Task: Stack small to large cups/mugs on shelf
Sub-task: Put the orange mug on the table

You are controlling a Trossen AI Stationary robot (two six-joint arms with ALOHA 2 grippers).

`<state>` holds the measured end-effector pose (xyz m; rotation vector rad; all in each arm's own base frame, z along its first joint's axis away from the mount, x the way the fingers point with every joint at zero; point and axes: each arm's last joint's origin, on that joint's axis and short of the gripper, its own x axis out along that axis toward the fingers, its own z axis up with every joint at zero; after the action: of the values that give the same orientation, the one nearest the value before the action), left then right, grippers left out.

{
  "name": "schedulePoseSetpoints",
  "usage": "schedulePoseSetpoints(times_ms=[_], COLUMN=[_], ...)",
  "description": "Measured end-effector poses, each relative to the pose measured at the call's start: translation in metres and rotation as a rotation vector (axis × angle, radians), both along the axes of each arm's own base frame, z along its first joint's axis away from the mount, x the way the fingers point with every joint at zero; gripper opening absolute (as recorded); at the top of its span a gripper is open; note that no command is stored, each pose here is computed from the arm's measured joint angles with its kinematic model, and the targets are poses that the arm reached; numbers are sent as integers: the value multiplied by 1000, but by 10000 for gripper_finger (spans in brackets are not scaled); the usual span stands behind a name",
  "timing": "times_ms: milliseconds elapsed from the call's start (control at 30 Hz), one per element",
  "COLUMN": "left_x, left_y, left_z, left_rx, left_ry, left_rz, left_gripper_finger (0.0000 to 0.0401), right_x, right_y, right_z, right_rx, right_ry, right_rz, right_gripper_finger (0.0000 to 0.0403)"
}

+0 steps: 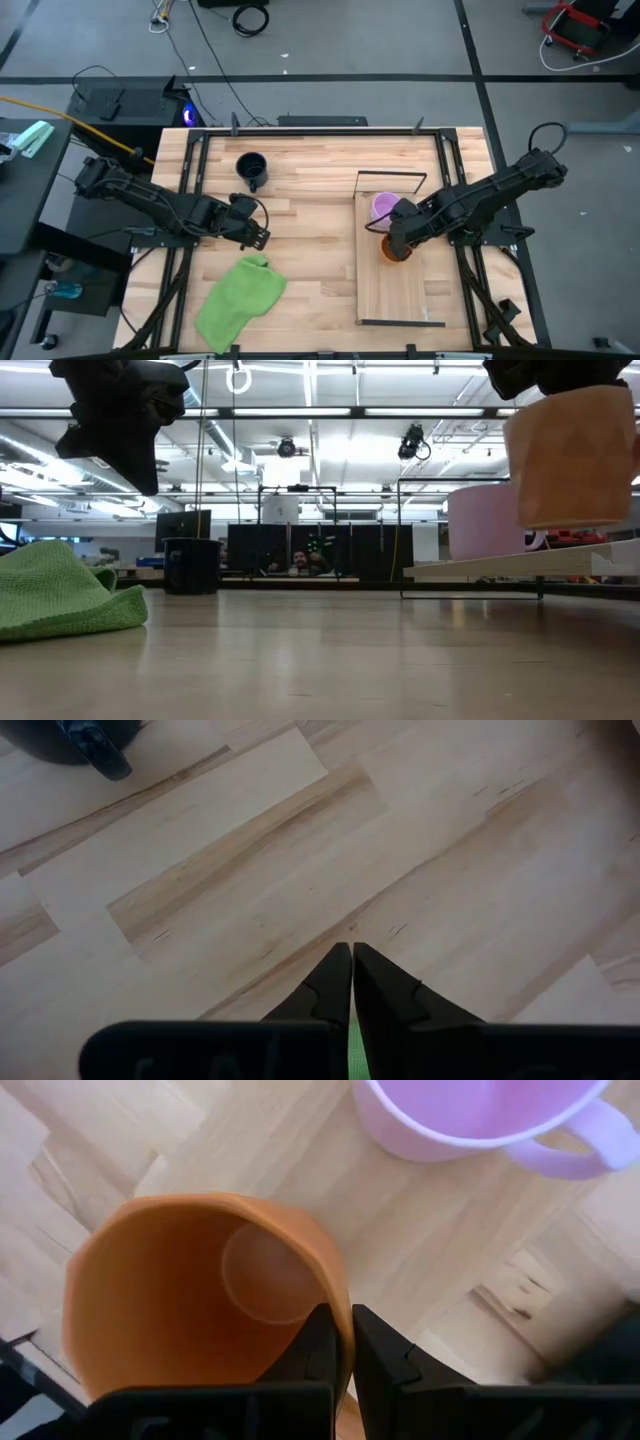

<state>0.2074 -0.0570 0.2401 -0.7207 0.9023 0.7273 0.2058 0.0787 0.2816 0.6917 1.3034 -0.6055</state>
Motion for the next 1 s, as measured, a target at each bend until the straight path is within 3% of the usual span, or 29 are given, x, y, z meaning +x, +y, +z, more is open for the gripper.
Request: schedulePoseSetpoints(times_ms=[1000], left_x=[1], left_y=[0], left_z=[0], left_rx=[-4], left_ry=[-12], left_rz=[0], left_gripper_finger=[17], right_x=[1], right_y=[0], right_z=[-30], right_rx=[9], right_ry=[-2], right_rz=[-29], right_gripper_finger=[16])
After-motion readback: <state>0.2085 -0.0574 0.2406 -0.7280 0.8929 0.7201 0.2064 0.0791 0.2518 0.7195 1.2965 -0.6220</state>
